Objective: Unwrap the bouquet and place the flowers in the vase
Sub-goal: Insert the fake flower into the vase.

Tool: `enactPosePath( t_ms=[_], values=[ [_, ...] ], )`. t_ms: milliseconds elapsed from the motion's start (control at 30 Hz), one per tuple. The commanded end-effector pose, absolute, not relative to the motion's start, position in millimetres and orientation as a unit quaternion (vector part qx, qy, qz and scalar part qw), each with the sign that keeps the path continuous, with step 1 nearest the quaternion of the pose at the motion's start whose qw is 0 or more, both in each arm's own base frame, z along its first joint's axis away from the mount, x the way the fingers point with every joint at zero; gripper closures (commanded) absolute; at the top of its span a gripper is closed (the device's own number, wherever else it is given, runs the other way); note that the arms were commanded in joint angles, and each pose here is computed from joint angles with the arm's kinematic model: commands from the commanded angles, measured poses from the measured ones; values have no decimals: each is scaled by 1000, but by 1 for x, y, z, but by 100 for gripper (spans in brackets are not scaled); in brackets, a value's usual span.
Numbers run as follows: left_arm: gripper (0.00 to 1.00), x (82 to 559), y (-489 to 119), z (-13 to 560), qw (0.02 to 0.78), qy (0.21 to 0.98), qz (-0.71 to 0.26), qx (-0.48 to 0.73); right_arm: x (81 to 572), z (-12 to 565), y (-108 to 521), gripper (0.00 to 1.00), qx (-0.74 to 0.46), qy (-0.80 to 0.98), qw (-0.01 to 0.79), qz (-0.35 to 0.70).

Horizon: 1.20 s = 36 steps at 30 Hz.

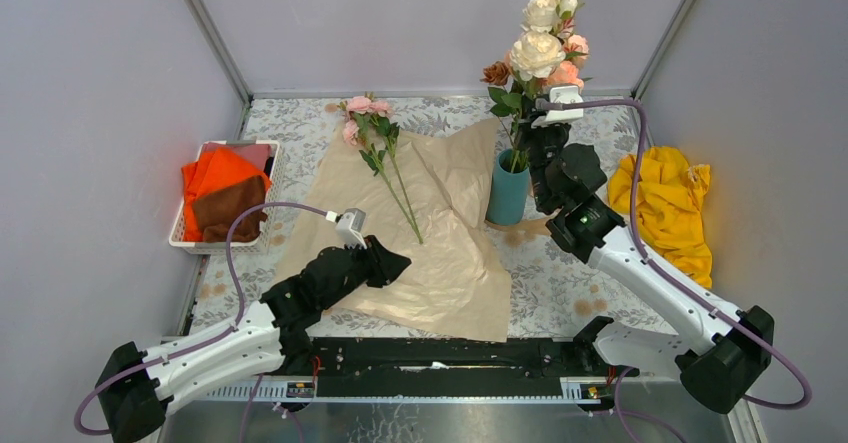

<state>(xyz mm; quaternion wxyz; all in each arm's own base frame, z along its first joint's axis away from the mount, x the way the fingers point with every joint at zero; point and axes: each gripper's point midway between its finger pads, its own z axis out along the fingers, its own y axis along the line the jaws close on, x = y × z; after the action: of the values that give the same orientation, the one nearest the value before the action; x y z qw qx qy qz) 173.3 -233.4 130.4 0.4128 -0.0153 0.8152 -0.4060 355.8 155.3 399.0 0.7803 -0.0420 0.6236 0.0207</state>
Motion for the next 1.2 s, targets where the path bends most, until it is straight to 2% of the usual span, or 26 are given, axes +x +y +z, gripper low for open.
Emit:
enactPosePath(
  t_ms=[0,1100,1167],
  values=[
    [72,174,-232,128,417,814,-404,-22,349,412,149,100,-22,606,794,44],
    [72,174,-232,124,414,815,-404,-23,350,344,153,100,-31,654,754,56],
    [72,174,-232,124,414,815,-404,-23,350,341,153,98,-33,657,751,58]
  ],
)
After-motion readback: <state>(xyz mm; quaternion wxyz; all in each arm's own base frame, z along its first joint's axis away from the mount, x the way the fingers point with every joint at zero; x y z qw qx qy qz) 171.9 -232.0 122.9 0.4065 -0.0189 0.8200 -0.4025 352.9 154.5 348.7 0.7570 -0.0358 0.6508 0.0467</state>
